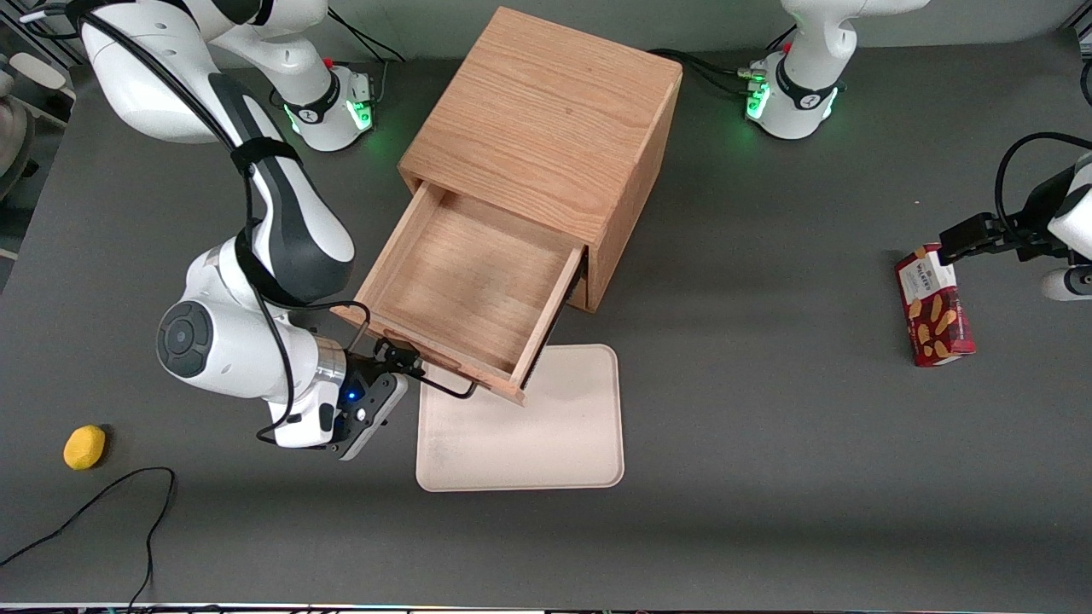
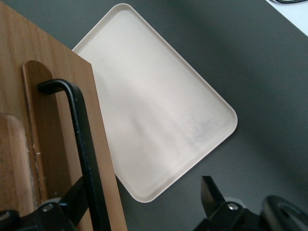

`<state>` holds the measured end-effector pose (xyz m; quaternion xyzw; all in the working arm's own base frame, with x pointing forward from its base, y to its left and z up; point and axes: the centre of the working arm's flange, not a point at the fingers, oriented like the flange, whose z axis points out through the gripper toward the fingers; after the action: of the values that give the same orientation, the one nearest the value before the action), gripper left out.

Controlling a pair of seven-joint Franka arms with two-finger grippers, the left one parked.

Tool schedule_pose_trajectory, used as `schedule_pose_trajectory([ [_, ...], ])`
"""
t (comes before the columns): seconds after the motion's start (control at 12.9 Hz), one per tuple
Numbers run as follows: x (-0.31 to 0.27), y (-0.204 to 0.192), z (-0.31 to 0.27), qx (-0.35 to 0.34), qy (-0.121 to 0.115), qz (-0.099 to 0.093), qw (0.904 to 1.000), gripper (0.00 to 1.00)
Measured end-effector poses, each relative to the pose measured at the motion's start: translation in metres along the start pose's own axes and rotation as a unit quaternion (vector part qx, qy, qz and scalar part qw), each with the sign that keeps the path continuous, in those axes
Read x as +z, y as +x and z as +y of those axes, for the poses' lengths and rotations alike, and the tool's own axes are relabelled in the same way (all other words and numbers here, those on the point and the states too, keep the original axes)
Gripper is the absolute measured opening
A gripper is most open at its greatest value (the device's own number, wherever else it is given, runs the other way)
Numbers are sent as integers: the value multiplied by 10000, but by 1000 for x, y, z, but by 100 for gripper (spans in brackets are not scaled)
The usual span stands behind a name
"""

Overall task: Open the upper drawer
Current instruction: 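Keep pulling the drawer further out over the white tray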

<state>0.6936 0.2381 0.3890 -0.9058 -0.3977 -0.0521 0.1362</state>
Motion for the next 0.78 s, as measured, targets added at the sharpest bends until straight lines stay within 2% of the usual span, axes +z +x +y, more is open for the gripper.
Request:
schedule_pose_trajectory([
  [0.78,-5,-5,19,126,-83,125,9998,100],
])
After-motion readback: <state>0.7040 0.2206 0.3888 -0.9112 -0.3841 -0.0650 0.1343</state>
